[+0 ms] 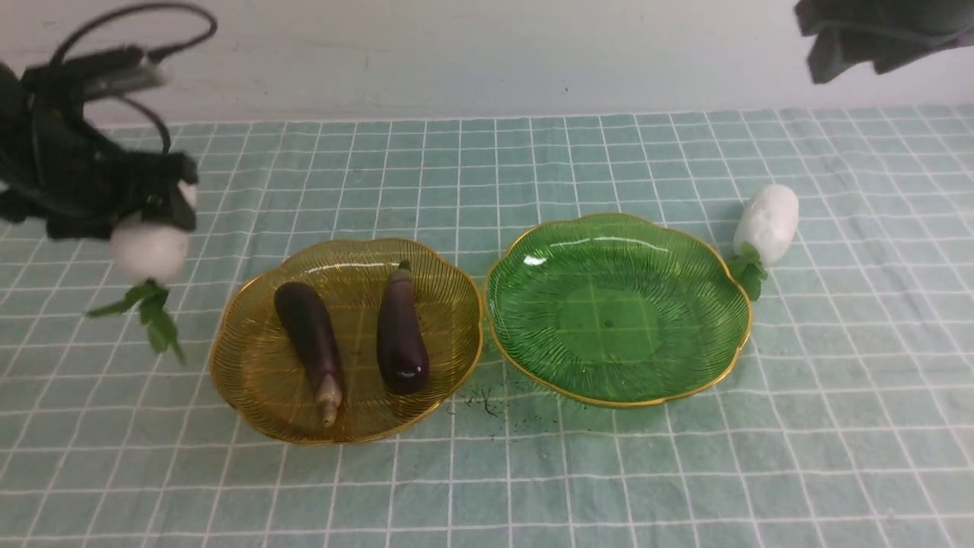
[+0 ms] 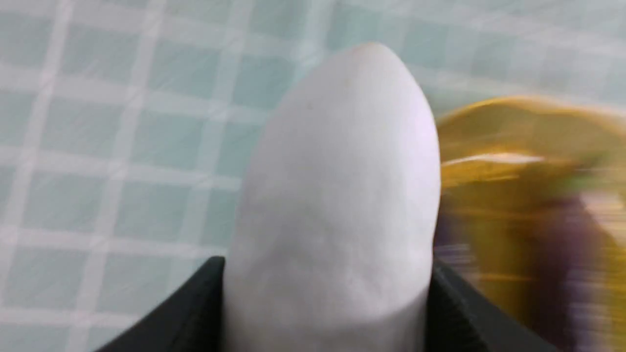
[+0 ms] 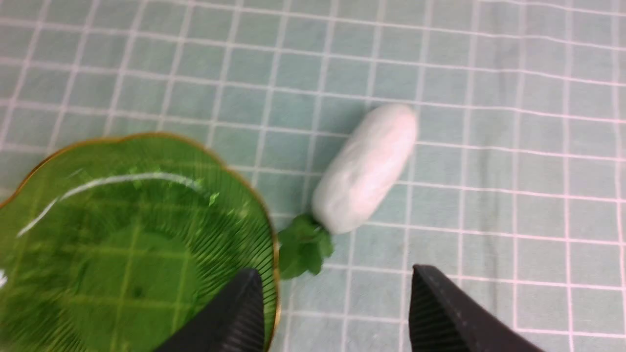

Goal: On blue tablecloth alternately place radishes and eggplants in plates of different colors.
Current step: 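Pick up the white radish and place it on the plate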

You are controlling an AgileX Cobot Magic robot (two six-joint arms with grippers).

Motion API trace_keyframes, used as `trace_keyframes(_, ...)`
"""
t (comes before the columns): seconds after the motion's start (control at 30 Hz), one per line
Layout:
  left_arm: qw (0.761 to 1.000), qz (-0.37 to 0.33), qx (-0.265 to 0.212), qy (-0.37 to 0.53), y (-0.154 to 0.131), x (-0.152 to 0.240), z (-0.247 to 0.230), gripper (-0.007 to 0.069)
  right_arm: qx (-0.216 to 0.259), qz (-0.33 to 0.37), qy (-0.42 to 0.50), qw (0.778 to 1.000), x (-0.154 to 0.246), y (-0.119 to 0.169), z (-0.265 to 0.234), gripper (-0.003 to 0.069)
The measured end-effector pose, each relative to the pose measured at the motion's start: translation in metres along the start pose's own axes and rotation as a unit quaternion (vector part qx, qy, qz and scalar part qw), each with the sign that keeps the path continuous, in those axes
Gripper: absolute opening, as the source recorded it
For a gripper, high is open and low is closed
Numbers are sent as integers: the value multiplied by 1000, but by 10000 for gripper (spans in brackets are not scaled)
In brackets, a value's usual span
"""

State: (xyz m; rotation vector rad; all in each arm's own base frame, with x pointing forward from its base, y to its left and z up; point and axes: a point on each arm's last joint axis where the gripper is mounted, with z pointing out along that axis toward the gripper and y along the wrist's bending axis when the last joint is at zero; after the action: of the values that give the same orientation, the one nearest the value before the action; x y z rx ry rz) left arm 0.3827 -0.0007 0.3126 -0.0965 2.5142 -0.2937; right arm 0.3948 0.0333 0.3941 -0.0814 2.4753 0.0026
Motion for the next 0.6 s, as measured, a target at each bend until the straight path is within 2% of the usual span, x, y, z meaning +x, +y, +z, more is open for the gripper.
trace_keyframes(0.07,999,16,33,-12,-23,-3,-5,423,5,19,-4,1000,-1,-10,8,373)
trace_keyframes(0.13,990,58,125,-28,-95,2,-5,423,28,78,0,997,-2,-36,39,372)
trace_keyframes(0.17,986,68,148,-31,-109,4,-2,423,32,90,6,995,-1,-42,50,372)
trace_keyframes(0.23,977,91,187,-37,-149,15,10,423,30,116,12,993,1,-52,75,373)
trace_keyframes(0.27,977,89,189,-35,-153,17,13,423,32,119,15,992,2,-54,81,373)
trace_keyframes(0.33,972,110,207,-29,-185,33,40,423,9,151,35,988,9,-57,119,388)
trace_keyframes(0.43,971,122,206,-12,-208,54,80,423,-39,179,64,981,22,-50,166,437)
trace_keyframes(0.47,971,122,204,-8,-208,56,84,423,-44,183,65,980,22,-50,168,441)
trace_keyframes(0.6,974,119,189,27,-208,74,125,423,-84,201,79,973,36,-43,212,538)
